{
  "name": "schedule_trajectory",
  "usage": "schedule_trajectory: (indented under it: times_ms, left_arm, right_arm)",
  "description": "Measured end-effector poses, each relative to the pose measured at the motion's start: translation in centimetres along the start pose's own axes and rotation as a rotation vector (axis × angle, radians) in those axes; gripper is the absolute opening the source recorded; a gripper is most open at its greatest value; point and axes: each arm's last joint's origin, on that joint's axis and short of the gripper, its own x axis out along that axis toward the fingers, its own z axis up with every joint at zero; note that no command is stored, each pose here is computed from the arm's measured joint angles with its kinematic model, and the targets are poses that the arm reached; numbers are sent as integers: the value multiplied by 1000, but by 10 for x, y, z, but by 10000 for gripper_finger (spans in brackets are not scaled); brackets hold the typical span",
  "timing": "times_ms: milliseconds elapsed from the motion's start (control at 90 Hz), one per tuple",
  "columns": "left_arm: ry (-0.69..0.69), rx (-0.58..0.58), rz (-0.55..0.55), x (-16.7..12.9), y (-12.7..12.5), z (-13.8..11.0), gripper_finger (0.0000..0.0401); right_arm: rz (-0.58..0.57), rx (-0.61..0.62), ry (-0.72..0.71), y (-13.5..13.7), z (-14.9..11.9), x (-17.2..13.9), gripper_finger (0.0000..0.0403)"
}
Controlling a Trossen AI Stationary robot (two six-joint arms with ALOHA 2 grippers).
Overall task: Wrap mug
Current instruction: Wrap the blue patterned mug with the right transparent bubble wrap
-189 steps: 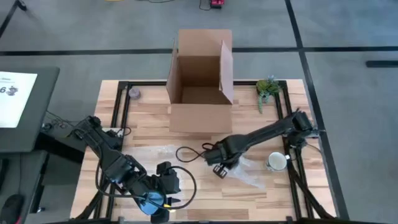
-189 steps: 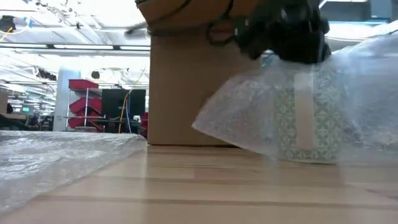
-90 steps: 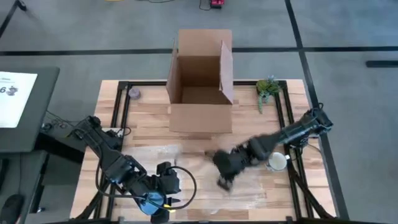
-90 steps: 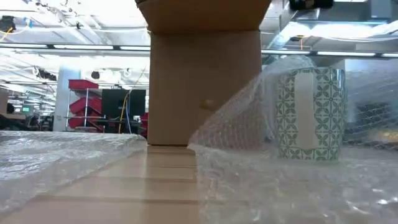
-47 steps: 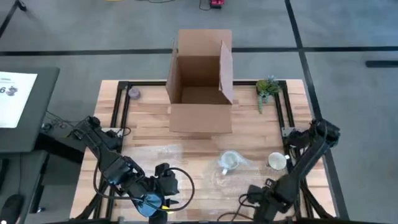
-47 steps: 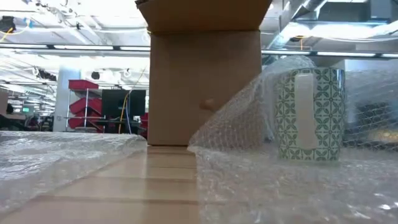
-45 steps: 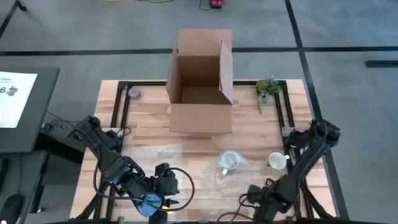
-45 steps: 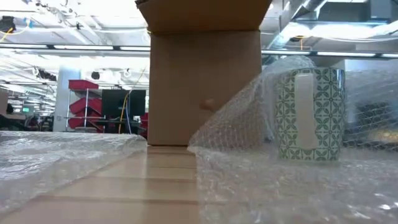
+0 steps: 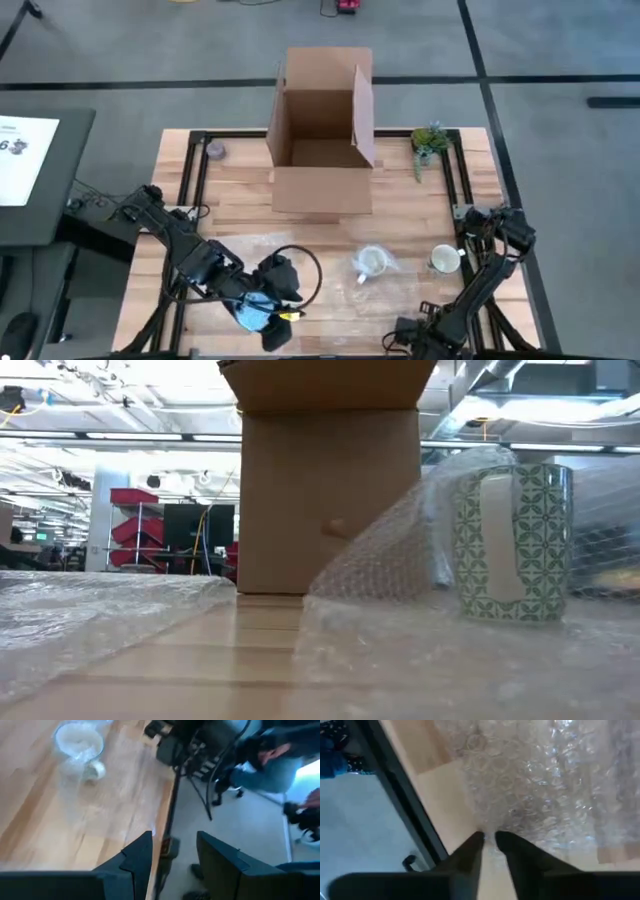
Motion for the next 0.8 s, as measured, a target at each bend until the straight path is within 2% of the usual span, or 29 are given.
schedule_trajectory:
  times_ms: [67,200,400,678,800]
  left_arm:
    - [-37,-20,-4,0,-1,3,133]
    - [-99,-33,18,0,-2,5,134]
    - [-125,-37,97,8,7,5,133]
    - [-67,-2,224,41,33,-9,134]
    - [-26,11,223,46,36,-14,133]
  right_arm:
    - [13,-40,-20,-2,3,-7,8]
    - [-13,-51,-124,-10,11,-25,2]
    - [75,-18,-257,-19,20,-75,0]
    - [122,115,-473,-51,54,-128,0]
    - [113,193,-558,-68,71,-144,0]
